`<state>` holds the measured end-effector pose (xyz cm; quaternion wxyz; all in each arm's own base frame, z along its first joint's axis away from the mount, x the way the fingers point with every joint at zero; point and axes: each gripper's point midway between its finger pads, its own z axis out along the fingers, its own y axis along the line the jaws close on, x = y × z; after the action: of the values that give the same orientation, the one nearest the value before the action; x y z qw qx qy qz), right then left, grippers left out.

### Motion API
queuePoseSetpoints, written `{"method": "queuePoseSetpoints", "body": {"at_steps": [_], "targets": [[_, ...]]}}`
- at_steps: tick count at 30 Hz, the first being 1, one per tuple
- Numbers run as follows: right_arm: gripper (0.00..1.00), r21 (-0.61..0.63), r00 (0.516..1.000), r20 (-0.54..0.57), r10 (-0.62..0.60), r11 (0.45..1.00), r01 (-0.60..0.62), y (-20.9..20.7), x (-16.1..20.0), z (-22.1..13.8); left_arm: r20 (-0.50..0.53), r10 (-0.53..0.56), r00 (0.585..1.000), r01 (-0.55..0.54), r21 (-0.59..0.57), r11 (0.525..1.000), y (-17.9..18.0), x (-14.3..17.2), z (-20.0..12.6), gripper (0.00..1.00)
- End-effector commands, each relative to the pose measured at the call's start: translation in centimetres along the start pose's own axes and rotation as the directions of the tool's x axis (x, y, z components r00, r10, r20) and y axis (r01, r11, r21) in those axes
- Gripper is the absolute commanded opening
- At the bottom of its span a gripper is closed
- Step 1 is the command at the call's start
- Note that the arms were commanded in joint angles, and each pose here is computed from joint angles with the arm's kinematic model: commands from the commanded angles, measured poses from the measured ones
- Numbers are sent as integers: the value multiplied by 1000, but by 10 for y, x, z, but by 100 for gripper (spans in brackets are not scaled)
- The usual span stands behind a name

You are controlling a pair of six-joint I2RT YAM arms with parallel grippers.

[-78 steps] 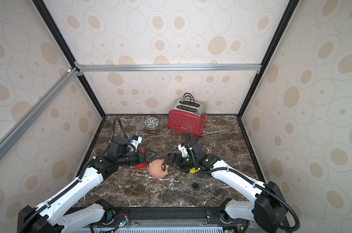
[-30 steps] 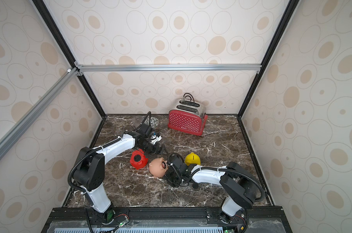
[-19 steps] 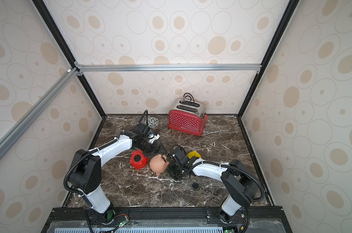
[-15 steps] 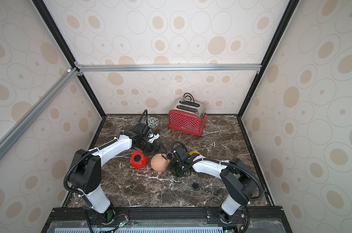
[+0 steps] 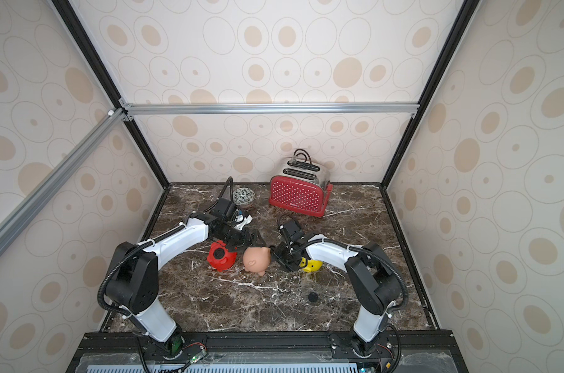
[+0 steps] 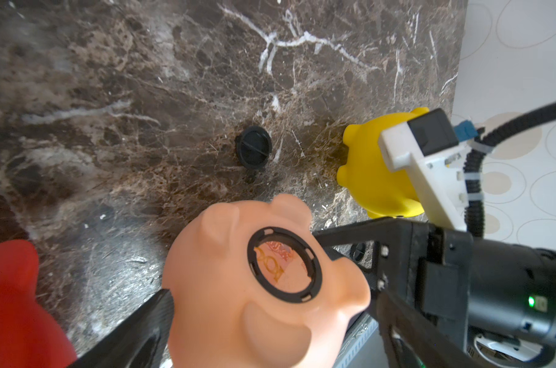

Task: Close piggy banks
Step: Adjust the piggy bank at the center of the board, then turn over the piggy bank at the center of the board.

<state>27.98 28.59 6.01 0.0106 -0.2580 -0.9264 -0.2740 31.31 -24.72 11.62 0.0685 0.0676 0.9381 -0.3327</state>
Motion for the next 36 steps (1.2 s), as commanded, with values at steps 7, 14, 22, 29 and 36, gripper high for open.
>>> {"method": "queuePoseSetpoints", "body": {"at_steps": [7,14,22,29,36], "targets": [[46,-48,998,0,-64,997,64,33,-24,-18,17,-29,999,27,91,996,-19,5,-5,99],[46,-45,991,30,-127,991,128,42,-31,-41,97,-51,994,41,102,994,-21,-11,-25,99],[32,-53,976,52,-211,975,213,51,-28,-70,149,-38,988,22,106,994,-29,-18,-44,85],[29,-150,931,27,-364,919,364,78,-14,-85,180,-20,984,10,53,999,-25,-9,-59,68],[68,-238,716,-23,-698,700,674,110,7,-97,232,-11,973,0,47,999,-23,30,-89,70]]}}
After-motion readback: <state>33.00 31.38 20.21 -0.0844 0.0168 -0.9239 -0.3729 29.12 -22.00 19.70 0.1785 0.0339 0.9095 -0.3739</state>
